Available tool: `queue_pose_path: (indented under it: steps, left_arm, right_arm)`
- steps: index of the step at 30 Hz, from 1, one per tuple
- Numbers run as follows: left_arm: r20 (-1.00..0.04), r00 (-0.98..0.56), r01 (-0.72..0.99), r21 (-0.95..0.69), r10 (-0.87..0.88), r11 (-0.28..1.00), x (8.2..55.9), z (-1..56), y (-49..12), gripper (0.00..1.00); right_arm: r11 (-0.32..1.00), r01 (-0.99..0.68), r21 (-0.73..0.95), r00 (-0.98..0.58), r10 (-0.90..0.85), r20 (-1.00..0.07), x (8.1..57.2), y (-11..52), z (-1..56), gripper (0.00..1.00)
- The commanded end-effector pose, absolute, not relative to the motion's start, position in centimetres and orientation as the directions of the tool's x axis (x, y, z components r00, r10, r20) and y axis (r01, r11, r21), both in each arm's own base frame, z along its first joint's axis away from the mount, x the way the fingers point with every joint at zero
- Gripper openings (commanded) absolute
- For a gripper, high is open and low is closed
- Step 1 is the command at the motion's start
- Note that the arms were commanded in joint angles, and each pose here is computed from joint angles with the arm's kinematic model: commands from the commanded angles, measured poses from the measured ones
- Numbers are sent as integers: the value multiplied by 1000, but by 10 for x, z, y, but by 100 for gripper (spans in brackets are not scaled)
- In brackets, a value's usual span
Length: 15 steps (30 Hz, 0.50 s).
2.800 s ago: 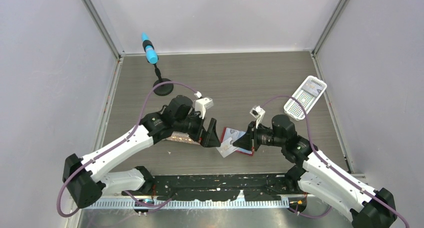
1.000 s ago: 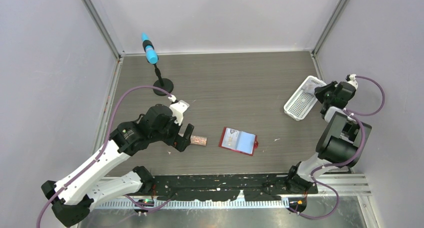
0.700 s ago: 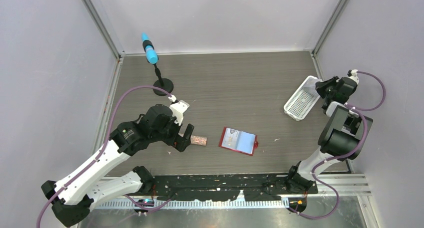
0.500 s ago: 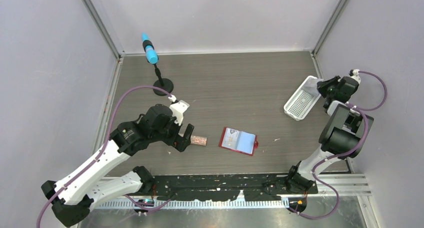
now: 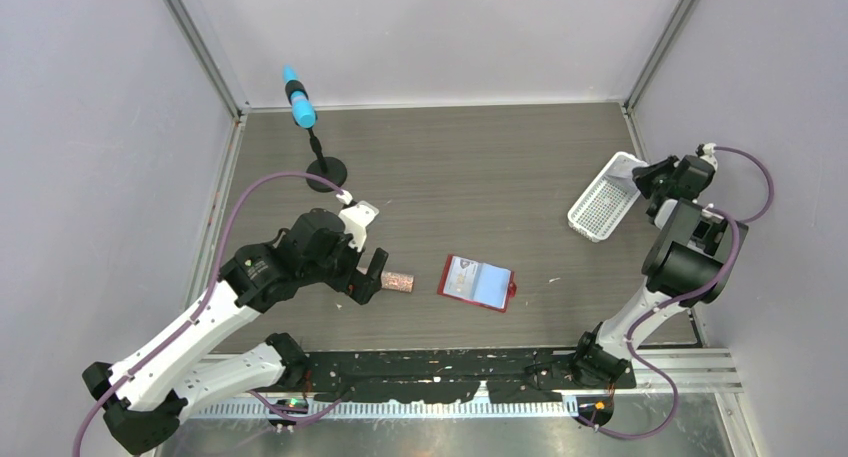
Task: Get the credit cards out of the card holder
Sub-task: Place the credit card in the storage box.
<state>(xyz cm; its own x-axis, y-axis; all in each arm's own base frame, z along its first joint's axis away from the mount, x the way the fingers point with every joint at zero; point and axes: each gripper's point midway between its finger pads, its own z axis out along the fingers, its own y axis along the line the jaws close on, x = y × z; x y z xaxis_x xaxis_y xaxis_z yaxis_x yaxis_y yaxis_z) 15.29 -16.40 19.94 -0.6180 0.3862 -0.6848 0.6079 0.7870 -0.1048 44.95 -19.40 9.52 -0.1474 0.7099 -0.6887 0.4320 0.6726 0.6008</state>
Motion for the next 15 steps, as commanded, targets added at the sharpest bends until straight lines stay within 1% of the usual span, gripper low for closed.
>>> queue_pose_path:
  steps: [1,7,15]
  left_arm:
    - [-722,-584,624,-108,370,774,155,209,-168,100]
    - [-729,-578,633,-118,366,765,154,211,-170,100]
    - [-736,-573,636,-121,361,762,153,213,-170,100]
  right_arm:
    - [685,378,623,-100,699,-708,466,-203,116,5]
    - [676,389,626,-105,707,-699,467,-208,110,6]
    - [661,406,631,-113,722,-683,468,-213,104,10]
